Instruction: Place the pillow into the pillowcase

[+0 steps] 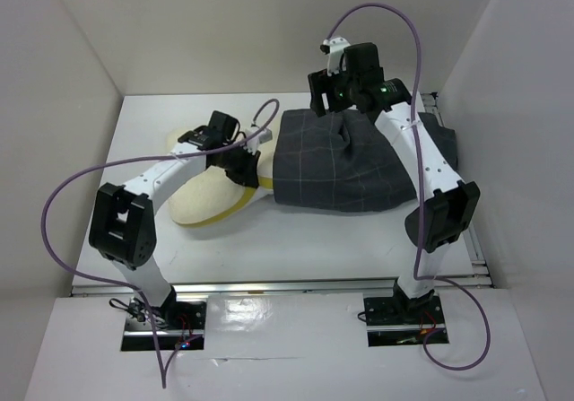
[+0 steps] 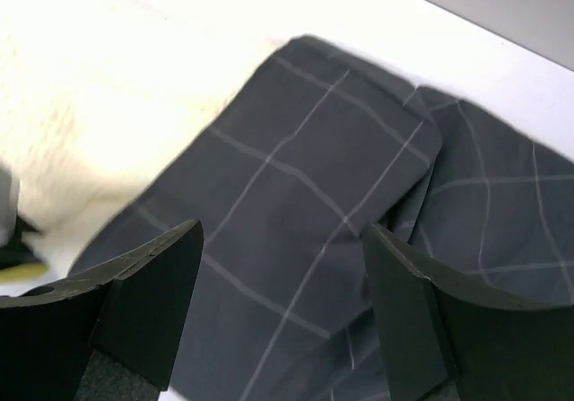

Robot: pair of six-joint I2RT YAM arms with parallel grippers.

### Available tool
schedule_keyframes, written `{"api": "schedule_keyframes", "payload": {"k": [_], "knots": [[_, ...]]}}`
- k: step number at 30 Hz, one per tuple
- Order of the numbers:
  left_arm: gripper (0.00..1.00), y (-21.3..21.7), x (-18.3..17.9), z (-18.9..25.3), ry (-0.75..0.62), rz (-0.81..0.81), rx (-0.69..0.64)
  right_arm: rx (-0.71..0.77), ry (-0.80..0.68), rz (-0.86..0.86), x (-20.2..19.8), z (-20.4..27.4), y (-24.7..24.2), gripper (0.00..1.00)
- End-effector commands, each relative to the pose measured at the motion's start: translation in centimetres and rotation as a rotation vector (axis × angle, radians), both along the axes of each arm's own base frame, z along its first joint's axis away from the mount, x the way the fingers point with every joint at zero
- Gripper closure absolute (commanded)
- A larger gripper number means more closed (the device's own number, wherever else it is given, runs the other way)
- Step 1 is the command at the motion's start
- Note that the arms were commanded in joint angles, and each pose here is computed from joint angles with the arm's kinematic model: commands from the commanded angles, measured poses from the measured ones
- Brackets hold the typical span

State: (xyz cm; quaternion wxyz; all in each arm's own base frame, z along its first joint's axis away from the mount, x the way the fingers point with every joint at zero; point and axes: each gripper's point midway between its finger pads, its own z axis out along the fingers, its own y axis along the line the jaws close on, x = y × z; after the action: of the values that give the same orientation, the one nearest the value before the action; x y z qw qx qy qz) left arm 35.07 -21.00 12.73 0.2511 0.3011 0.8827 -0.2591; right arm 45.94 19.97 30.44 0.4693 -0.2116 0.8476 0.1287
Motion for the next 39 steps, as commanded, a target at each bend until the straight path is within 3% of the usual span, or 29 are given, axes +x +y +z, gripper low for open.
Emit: {"api": "schedule_keyframes", "payload": {"k": [1, 2, 4, 5, 8, 12, 13, 16, 17, 20, 22, 23, 24, 32, 38, 39], "knots": [[0.97, -2.3, -4.8, 2.7, -0.03, -0.245, -0.065, 0.02, -0.061, 0.011, 0.7, 2.1, 0.7, 0.21], [0.61, -2.5, -5.7, 2.7, -0.028, -0.281, -0.065, 0.029, -0.059, 0.027, 0.8, 2.0, 1.1, 0.21], [0.28, -2.9, -6.4, 3.5, -0.063, -0.32, -0.065, 0.019, -0.027, 0.068, 0.8, 0.6, 1.7, 0.21], [0.0, -2.6, -5.7, 3.9, -0.104, -0.303, -0.044, 0.023, -0.011, 0.083, 0.6, 0.4, 1.9, 0.21], [0.0, -2.0, -2.6, 7.0, -0.251, -0.218, 0.014, 0.027, 0.025, 0.125, 0.2, -0.8, 2.5, 0.21], [0.0, -1.1, 2.6, 10.3, -0.316, -0.083, 0.004, 0.047, 0.06, 0.169, -0.5, -1.7, 3.2, 0.22], [0.09, -0.5, 4.1, 8.7, -0.259, -0.027, 0.023, 0.055, 0.063, 0.182, -0.6, -1.7, 3.5, 0.22], [0.16, 0.7, 7.8, 9.2, -0.277, -0.013, 0.029, 0.052, 0.099, 0.222, -1.4, -2.9, 3.8, 0.22], [0.14, 1.1, 8.6, 6.8, -0.204, -0.005, 0.053, 0.037, 0.088, 0.235, -1.3, -2.9, 3.7, 0.22], [0.0, 2.8, 12.0, 7.1, -0.211, 0.035, 0.047, 0.026, 0.116, 0.261, -2.3, -3.9, 4.0, 0.22], [0.0, 3.4, 14.0, 6.0, -0.191, 0.018, 0.005, 0.026, 0.116, 0.271, -2.8, -3.8, 4.3, 0.22], [0.0, 3.4, 14.1, 3.5, -0.115, -0.002, -0.002, 0.023, 0.125, 0.27, -2.9, -4.2, 4.3, 0.22], [0.0, 3.0, 15.0, 4.3, -0.143, -0.018, -0.012, 0.021, 0.109, 0.276, -3.0, -3.6, 4.2, 0.22], [0.0, 6.3, 17.2, -1.7, -0.058, -0.031, -0.025, 0.004, 0.122, 0.273, -3.4, -4.1, 3.8, 0.22], [0.0, 6.3, 14.6, -4.8, 0.046, -0.147, -0.054, -0.004, 0.13, 0.266, -3.2, -4.6, 3.8, 0.22], [0.08, 6.2, 13.5, -5.8, 0.101, -0.156, -0.063, -0.004, 0.13, 0.266, -3.2, -4.6, 3.8, 0.22]]}}
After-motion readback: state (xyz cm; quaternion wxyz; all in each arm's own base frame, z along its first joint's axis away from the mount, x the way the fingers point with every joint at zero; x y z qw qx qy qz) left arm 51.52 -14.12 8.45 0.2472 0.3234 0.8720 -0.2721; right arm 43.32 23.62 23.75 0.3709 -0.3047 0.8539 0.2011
